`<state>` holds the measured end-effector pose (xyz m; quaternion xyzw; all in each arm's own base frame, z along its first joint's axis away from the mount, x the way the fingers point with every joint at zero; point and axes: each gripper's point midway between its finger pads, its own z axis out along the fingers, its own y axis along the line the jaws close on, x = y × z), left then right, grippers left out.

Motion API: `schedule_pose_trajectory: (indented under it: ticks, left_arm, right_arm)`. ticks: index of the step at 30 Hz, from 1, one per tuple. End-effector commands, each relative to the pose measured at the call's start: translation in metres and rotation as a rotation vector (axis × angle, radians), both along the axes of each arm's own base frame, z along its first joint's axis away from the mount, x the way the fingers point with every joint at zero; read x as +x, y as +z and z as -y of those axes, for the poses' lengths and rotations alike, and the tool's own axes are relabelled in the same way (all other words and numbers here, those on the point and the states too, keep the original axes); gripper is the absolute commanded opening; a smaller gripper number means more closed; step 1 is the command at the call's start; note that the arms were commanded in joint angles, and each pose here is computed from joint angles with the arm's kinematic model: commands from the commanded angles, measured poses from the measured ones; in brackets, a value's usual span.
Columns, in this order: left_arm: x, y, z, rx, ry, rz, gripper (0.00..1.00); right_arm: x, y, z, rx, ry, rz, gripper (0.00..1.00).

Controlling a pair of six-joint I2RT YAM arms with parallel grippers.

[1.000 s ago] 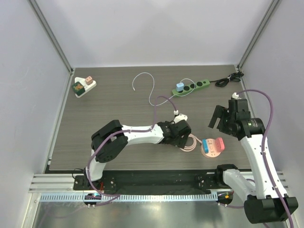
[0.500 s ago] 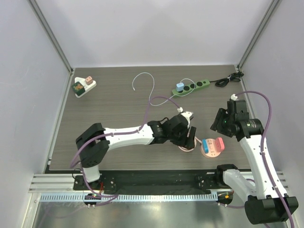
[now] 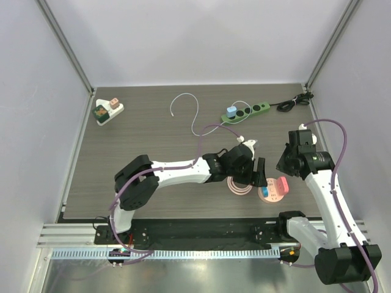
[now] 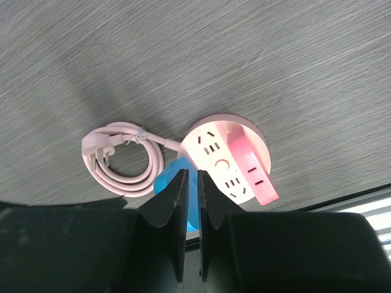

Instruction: Pull the plug off the socket

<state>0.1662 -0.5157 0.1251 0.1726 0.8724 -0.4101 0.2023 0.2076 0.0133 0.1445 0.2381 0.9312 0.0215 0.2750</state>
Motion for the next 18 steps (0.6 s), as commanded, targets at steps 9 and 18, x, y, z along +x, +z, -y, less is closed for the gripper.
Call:
schedule_pose_trajectory:
  ticks: [9, 18]
  left_arm:
    - [0.015, -0.010, 0.026, 0.040, 0.068, -0.043, 0.79]
    - [0.012, -0.029, 0.025, 0.079, 0.051, -0.065, 0.74]
  right_arm:
    - [0.007, 0.011, 0.002, -0.005, -0.018, 0.054, 0.17]
    - [-0.003, -0.024, -0.013, 0.073, -0.012, -0.069, 0.17]
